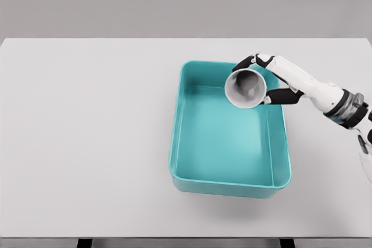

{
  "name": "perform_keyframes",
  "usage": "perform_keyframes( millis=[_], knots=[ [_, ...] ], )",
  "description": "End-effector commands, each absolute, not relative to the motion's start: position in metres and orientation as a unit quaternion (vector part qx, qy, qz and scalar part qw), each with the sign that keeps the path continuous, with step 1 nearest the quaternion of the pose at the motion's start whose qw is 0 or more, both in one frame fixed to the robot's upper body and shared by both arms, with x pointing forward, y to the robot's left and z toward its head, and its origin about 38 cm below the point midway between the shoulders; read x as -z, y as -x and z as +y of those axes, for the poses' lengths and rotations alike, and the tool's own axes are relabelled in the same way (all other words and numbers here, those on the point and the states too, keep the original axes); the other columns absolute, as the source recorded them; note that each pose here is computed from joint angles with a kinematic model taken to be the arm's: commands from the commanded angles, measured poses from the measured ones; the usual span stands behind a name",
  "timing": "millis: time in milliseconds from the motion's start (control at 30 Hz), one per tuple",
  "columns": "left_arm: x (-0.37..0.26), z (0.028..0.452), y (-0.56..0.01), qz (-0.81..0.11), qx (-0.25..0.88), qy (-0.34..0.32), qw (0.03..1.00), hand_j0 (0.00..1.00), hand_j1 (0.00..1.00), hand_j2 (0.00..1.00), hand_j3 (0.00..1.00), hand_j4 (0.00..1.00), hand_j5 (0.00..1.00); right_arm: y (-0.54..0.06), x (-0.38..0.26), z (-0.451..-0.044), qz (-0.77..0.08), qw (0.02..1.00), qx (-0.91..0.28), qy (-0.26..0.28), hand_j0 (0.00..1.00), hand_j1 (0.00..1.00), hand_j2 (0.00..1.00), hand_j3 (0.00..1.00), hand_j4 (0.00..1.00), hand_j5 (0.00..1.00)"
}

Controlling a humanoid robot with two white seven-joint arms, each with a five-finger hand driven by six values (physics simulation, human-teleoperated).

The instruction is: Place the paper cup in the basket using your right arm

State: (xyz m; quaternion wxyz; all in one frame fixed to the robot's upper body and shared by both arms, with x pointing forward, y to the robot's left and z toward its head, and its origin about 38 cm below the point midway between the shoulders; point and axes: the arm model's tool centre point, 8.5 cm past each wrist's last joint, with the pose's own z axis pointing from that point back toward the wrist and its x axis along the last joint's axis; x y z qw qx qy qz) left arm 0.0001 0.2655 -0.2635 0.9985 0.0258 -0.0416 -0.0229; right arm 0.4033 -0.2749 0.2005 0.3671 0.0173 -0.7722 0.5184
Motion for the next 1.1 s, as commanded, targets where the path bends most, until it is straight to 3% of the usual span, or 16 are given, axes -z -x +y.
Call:
perform_keyframes(
  millis=[0,767,800,833,867,933,1067],
  knots=[
    [0.263,0.265,0.000,-0.042,0.024,-0.026,0.999,1.00,1.00,1.00,1.00,1.00,1.00,-0.402,-0.194,-0.268,-0.762,0.367,-0.533,-0.023,0.48,0.48,0.48,0.48,0.48,0.48],
    [0.263,0.265,0.000,-0.042,0.023,-0.026,0.999,1.00,1.00,1.00,1.00,1.00,1.00,-0.396,-0.156,-0.232,-0.679,0.348,-0.646,-0.002,0.48,0.48,0.48,0.48,0.48,0.48],
    [0.263,0.265,0.000,-0.042,0.024,-0.026,0.999,1.00,1.00,1.00,1.00,1.00,1.00,-0.395,-0.156,-0.231,-0.678,0.348,-0.647,-0.003,0.50,0.50,0.50,0.50,0.50,0.50],
    [0.263,0.265,0.000,-0.042,0.023,-0.026,0.999,1.00,1.00,1.00,1.00,1.00,1.00,-0.395,-0.155,-0.230,-0.677,0.348,-0.648,-0.004,0.61,0.61,0.61,0.61,0.61,0.61],
    [0.263,0.265,0.000,-0.042,0.023,-0.026,0.999,1.00,1.00,1.00,1.00,1.00,1.00,-0.394,-0.155,-0.230,-0.677,0.348,-0.648,-0.004,0.78,0.78,0.78,0.78,0.78,0.78],
    [0.263,0.266,0.000,-0.042,0.023,-0.026,0.999,1.00,1.00,1.00,1.00,1.00,1.00,-0.393,-0.157,-0.228,-0.679,0.343,-0.649,-0.005,0.93,0.93,0.93,0.93,0.93,0.93],
    [0.263,0.265,0.000,-0.042,0.023,-0.026,0.999,1.00,1.00,1.00,1.00,1.00,1.00,-0.393,-0.157,-0.228,-0.679,0.342,-0.650,-0.005,0.95,0.95,0.95,0.95,0.95,0.95]
  ],
)
